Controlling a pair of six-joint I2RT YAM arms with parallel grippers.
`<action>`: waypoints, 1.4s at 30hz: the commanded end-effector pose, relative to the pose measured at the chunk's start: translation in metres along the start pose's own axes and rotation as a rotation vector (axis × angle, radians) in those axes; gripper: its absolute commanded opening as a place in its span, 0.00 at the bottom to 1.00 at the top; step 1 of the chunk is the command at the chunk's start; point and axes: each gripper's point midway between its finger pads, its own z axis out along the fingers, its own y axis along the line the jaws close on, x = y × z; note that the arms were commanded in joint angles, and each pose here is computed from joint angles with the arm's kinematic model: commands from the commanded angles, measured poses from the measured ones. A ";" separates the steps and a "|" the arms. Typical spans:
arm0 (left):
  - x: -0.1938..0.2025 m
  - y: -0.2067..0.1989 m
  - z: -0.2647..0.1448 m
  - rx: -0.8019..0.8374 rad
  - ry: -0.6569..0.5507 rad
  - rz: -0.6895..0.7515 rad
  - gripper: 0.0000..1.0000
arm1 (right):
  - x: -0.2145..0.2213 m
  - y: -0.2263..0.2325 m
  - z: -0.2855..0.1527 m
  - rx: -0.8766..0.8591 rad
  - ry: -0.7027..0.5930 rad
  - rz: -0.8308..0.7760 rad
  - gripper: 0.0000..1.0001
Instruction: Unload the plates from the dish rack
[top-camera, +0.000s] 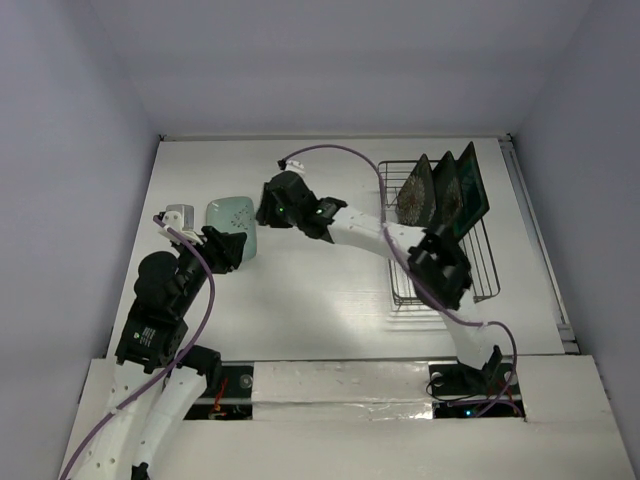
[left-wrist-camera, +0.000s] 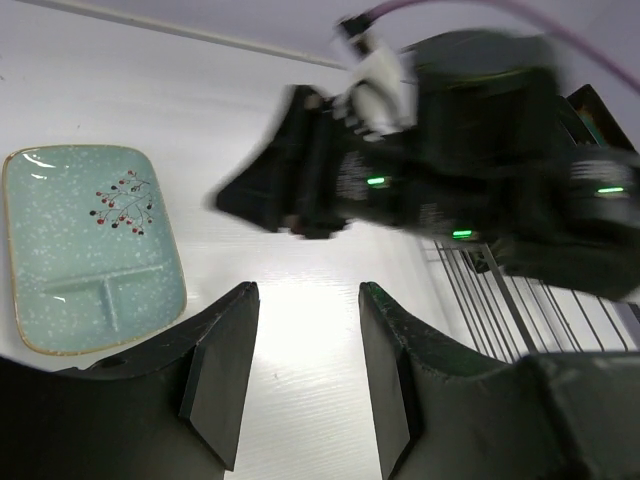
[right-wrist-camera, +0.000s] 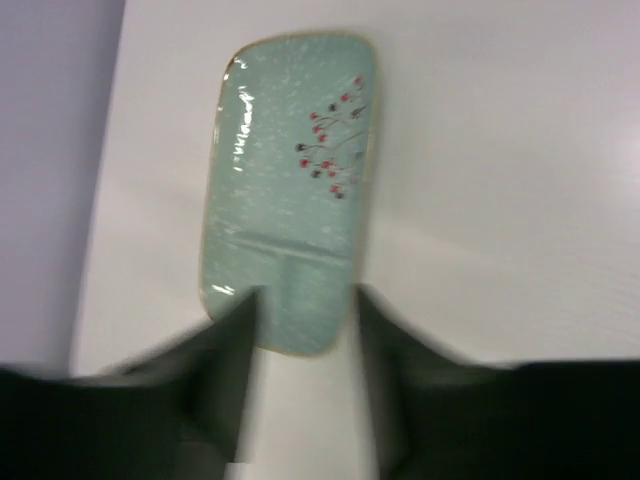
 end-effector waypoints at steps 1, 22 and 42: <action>-0.010 -0.005 0.002 0.018 -0.035 0.017 0.41 | -0.086 -0.003 -0.080 0.082 -0.214 -0.135 0.18; -0.007 -0.005 0.004 0.023 -0.028 0.015 0.27 | -0.167 -0.269 -0.324 0.705 -0.305 -0.180 0.65; -0.008 -0.008 0.001 0.043 -0.039 0.018 0.34 | -0.184 -0.313 -0.281 0.906 -0.142 -0.241 0.12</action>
